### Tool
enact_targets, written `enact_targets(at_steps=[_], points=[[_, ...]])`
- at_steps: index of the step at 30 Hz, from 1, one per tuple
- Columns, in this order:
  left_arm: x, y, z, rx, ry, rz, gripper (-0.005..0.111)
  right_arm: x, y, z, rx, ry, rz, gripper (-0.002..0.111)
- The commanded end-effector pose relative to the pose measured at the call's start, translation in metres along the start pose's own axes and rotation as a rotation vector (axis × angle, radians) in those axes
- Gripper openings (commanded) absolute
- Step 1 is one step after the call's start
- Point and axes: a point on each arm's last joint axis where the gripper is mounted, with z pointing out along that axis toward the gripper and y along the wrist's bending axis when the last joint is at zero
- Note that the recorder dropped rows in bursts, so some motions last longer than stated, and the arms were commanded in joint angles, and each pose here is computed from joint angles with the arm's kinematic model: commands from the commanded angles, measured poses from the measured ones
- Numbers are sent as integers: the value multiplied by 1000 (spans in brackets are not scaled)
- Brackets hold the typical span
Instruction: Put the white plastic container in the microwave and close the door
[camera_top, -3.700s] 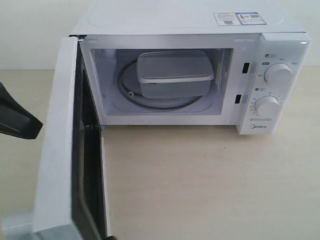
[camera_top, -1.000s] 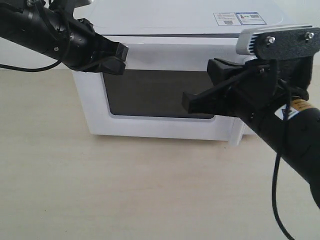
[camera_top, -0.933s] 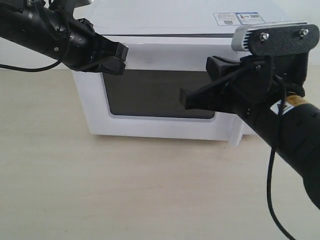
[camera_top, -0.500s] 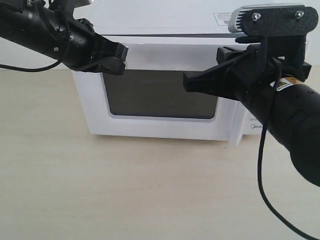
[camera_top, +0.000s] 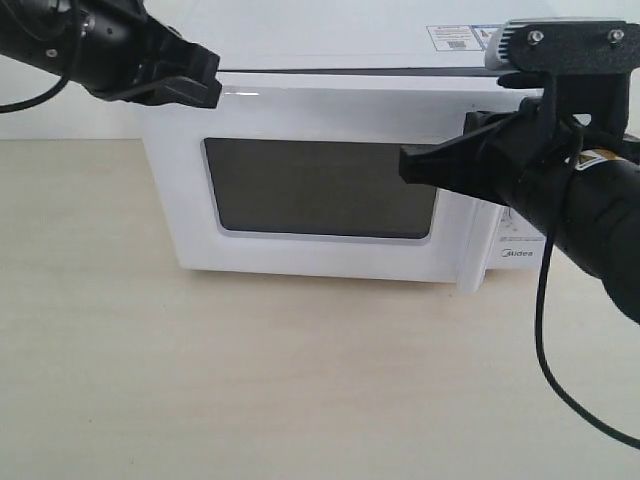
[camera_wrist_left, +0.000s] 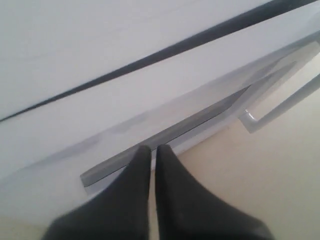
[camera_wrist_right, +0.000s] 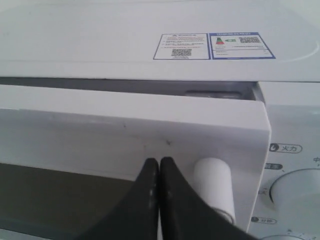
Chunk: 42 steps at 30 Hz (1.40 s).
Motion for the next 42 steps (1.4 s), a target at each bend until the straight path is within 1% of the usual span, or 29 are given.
enact_targets(at_steps=[1, 6, 9, 13, 18, 22, 29, 42], points=[[7, -4, -23, -51, -51, 16, 4, -3, -1, 2, -1, -17, -15, 0], [29, -11, -47, -67, -100, 7, 4, -4, -2, 2, 10, -31, -15, 0], [38, -18, -63, -59, -131, -4, 4, -5, -2, 2, 16, -40, -15, 0], [48, -27, -89, -46, -193, -11, 4, -6, -6, 3, 32, -44, -8, 0], [58, -38, -121, -46, -280, 12, 4, -5, -12, 12, 37, -2, 10, 0], [68, -43, -136, -48, -318, 25, 4, -6, -9, 16, 32, -11, -10, 0], [88, -46, -142, -49, -321, 11, 4, -5, -8, 18, 31, -9, -11, 0], [90, -46, -142, -49, -321, -8, 4, -5, -8, 18, 31, -7, -9, 0]])
